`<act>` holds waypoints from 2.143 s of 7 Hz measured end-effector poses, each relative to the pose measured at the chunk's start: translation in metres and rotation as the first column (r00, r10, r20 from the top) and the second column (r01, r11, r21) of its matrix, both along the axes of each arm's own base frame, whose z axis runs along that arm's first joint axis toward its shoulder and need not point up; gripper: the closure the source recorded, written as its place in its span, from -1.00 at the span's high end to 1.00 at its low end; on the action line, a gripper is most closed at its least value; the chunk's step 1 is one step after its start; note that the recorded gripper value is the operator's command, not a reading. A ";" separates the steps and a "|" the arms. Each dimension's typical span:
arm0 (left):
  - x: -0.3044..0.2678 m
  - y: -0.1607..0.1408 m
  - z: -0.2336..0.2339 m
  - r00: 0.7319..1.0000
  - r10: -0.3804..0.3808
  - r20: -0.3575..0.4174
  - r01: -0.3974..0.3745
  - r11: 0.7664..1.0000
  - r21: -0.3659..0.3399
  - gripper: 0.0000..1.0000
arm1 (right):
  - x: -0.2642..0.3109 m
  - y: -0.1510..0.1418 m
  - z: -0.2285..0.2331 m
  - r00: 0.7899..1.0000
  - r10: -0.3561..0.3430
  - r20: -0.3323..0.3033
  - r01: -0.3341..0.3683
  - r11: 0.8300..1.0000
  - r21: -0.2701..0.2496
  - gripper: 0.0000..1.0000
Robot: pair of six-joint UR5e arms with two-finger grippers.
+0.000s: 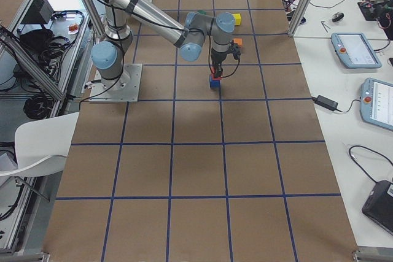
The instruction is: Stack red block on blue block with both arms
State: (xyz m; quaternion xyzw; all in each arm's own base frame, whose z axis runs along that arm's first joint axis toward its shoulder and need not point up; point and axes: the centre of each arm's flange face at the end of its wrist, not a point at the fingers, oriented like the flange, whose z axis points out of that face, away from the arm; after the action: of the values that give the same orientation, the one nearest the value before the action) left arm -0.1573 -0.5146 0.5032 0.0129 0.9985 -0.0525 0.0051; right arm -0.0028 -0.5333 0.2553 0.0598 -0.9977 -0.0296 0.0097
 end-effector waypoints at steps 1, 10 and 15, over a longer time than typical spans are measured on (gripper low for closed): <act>0.000 0.000 -0.001 1.000 0.000 -0.001 0.000 1.000 0.001 1.00 | 0.000 0.001 -0.002 1.000 -0.001 0.001 0.001 1.000 0.004 -0.07; 0.000 0.014 -0.009 1.000 -0.007 0.001 0.006 1.000 0.016 1.00 | -0.005 0.002 0.003 1.000 -0.018 0.004 0.017 1.000 0.006 1.00; 0.004 0.018 -0.012 1.000 -0.004 0.000 0.004 1.000 0.013 1.00 | 0.003 -0.013 0.151 0.986 -0.166 0.009 0.165 0.984 0.074 1.00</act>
State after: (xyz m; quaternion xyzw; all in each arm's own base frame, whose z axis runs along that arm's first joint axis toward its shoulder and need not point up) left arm -0.1538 -0.4969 0.4913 0.0147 0.9988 -0.0459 0.0048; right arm 0.0003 -0.5465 0.4066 -0.0227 -0.9975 -0.0664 -0.0025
